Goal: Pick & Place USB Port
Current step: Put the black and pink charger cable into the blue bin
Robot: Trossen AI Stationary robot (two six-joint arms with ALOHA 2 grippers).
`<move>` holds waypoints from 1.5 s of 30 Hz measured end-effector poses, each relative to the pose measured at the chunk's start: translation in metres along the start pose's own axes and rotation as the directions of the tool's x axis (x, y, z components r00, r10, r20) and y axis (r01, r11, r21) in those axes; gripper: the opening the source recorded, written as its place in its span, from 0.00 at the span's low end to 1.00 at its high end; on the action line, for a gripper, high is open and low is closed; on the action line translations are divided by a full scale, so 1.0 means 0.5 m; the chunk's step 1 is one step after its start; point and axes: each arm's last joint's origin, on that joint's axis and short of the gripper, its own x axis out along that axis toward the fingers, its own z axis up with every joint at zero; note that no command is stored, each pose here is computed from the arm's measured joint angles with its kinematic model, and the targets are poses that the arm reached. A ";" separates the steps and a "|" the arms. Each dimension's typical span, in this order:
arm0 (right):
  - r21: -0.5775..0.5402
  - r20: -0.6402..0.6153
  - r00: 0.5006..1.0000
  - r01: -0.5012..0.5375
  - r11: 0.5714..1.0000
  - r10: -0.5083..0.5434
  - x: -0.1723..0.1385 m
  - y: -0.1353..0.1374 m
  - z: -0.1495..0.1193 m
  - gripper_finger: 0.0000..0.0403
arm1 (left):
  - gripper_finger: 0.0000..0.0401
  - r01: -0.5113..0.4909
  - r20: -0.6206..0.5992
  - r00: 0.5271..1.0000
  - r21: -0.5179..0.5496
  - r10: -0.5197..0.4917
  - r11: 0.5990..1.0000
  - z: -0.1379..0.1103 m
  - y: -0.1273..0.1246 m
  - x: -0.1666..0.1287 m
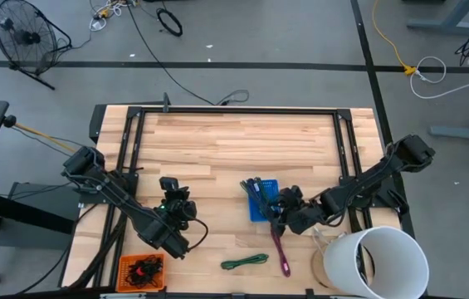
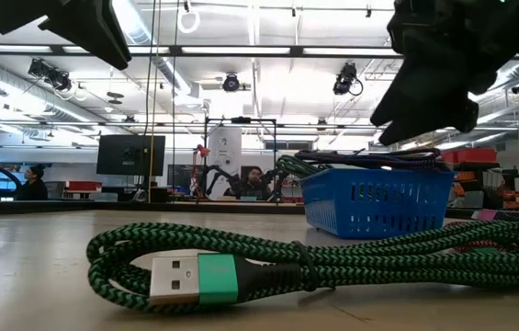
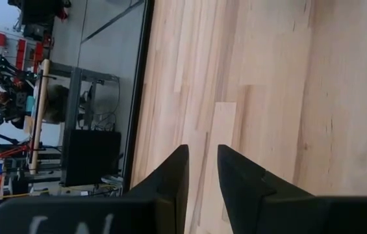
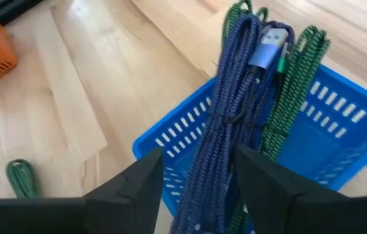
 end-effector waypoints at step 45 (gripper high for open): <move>-0.042 -0.109 0.979 -0.180 0.983 0.175 0.021 -0.024 0.065 0.10 | 0.21 0.012 0.003 1.000 -0.014 -0.012 1.000 0.002 -0.003 0.000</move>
